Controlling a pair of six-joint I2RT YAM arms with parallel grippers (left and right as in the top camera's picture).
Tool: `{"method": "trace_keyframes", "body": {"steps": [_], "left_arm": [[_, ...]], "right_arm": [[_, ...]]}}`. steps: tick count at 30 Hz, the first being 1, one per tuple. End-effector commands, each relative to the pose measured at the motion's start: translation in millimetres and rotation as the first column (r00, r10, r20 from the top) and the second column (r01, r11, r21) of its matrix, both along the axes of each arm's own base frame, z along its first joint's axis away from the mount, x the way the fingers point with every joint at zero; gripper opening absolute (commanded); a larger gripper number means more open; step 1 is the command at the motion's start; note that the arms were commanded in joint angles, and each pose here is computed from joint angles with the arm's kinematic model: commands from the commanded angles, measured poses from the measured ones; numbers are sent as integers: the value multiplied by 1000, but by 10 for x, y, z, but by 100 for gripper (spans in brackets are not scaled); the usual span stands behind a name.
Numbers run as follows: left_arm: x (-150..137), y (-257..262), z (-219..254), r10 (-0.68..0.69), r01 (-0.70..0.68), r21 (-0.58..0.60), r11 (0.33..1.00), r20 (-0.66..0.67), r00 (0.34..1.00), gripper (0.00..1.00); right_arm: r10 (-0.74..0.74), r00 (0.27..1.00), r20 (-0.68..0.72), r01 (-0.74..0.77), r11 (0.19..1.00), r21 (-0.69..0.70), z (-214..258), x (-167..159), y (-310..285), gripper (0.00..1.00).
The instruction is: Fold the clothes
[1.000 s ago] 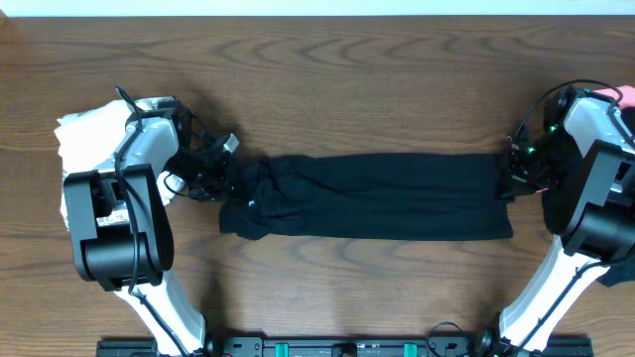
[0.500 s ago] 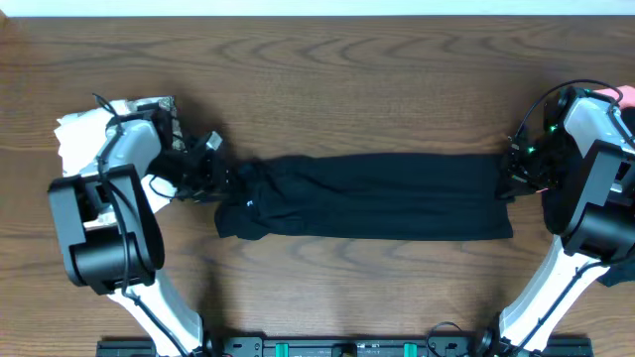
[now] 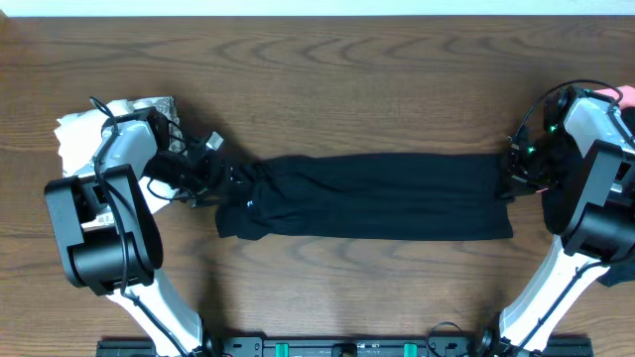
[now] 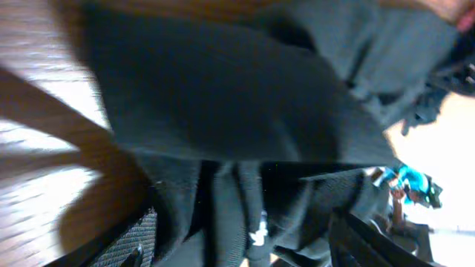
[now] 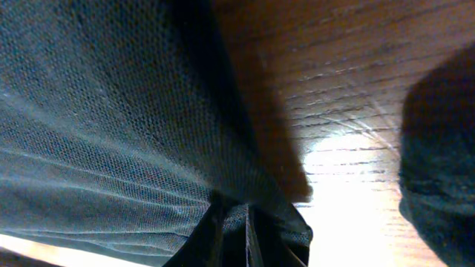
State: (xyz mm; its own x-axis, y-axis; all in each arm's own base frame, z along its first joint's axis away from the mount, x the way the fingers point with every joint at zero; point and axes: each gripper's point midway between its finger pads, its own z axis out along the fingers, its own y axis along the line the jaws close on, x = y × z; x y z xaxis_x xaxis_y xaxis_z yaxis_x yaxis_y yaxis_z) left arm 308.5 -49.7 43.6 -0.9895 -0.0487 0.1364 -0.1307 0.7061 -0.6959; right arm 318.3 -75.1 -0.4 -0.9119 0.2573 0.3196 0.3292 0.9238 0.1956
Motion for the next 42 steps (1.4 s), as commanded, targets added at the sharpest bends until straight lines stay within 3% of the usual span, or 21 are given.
{"method": "trace_keyframes", "body": {"steps": [1, 5, 15, 26, 37, 39, 42], "left_arm": [[83, -124, 217, -29, 45, -118, 992, 132, 991, 74], [96, -149, 245, -31, 52, -138, 989, 150, 988, 78], [58, -73, 141, -66, 75, -63, 995, 135, 989, 83], [-41, -98, -57, -168, 161, 93, 983, 74, 983, 83], [-63, -131, -115, -192, 183, 118, 976, 68, 979, 83], [-79, -133, -133, -192, 183, 117, 976, 65, 979, 78], [-105, -136, -155, -192, 184, 115, 976, 59, 980, 61]], "right_arm": [[-15, 1000, 6, 16, 999, -32, 2, -9, -70, 12], [-16, 1000, 6, 16, 999, -31, 3, -9, -69, 12], [-17, 1000, 6, 17, 999, -28, 3, -9, -62, 12], [-22, 1000, 11, 22, 1000, -14, 8, 1, -38, 12], [-22, 1000, 11, 22, 1000, -14, 8, 1, -38, 12], [-22, 1000, 11, 22, 1000, -14, 8, 1, -38, 12], [-23, 1000, 12, 23, 1000, -11, 9, 3, -33, 12]]}}
